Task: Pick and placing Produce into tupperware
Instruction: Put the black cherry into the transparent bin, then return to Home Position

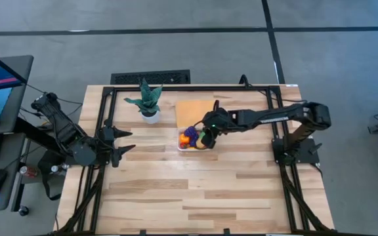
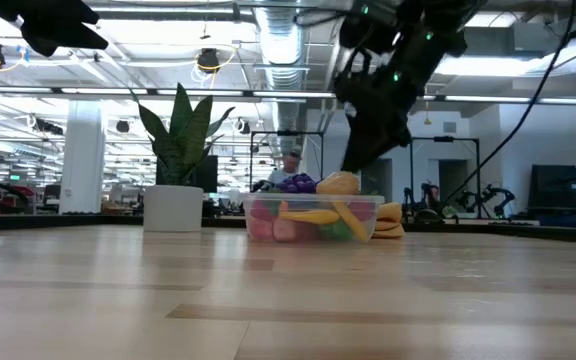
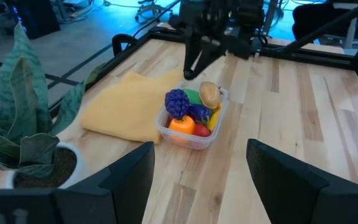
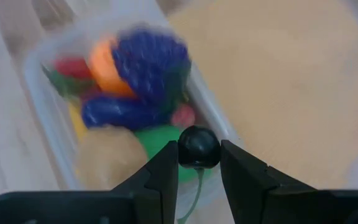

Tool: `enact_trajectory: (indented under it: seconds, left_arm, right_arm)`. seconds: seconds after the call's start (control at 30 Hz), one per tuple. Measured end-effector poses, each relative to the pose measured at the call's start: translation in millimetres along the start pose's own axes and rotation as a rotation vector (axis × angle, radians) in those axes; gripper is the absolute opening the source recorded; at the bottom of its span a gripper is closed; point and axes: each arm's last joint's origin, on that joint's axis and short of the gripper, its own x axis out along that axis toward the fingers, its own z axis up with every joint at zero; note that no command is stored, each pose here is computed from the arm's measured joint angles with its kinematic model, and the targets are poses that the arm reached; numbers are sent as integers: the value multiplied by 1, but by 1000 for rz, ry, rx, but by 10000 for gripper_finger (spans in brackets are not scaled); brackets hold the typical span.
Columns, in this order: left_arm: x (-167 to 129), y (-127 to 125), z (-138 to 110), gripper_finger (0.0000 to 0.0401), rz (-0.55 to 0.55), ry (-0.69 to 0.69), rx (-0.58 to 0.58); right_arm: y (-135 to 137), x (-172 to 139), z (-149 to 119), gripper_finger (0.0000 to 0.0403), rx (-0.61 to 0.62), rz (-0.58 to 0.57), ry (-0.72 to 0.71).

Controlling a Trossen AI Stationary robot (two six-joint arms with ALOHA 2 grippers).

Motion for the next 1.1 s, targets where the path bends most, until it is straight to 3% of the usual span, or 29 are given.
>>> enact_trajectory:
  seconds: [0.43, 0.7, 1.1]
  left_arm:
    - [3, -3, -3, 246, 13, 19, 30]
    - [4, -4, -4, 246, 28, 24, 43]
    - [4, -5, -4, 246, 28, 24, 42]
  right_arm:
    - [-6, 11, -1, 102, 24, -4, 36]
    - [-4, 11, 2, 107, 23, 56, 14]
    - [-4, 11, 3, 188, 31, 56, 2]
